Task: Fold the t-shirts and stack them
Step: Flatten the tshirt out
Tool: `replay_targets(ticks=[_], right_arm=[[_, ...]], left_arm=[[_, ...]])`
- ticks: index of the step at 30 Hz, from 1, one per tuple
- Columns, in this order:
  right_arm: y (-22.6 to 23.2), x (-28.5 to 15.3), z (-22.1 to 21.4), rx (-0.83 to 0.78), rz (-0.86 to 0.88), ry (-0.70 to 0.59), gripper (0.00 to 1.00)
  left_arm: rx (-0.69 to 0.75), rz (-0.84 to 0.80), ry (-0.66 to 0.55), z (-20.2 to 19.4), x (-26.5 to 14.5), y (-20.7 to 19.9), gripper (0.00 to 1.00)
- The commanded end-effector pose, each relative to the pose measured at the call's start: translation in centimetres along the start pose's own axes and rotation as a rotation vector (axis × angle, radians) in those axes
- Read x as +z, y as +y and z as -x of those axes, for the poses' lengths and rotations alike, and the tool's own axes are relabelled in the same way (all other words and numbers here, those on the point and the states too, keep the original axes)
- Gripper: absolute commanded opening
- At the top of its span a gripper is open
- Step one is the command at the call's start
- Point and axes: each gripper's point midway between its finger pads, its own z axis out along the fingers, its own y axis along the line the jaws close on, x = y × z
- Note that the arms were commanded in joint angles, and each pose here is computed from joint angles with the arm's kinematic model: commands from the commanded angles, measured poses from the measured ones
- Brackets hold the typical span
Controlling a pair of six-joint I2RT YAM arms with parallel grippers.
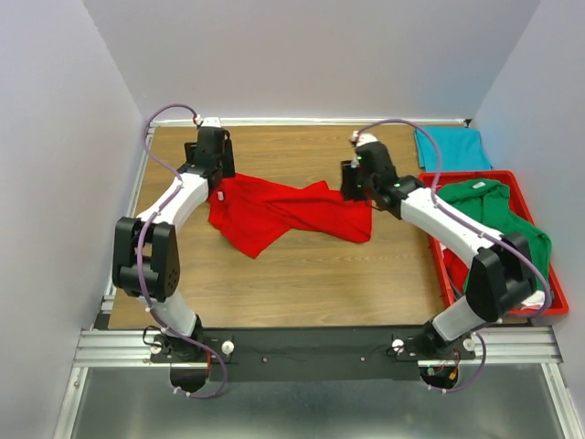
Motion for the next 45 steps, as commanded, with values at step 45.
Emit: replay_targets(ticks=[45], right_arm=[[5.5,0.6,-6.8,-0.186,0.062,0.094,0.64]], left_arm=[[-0.955,-0.456,0.008,-14.4,-8.6,-3.9,0.86]])
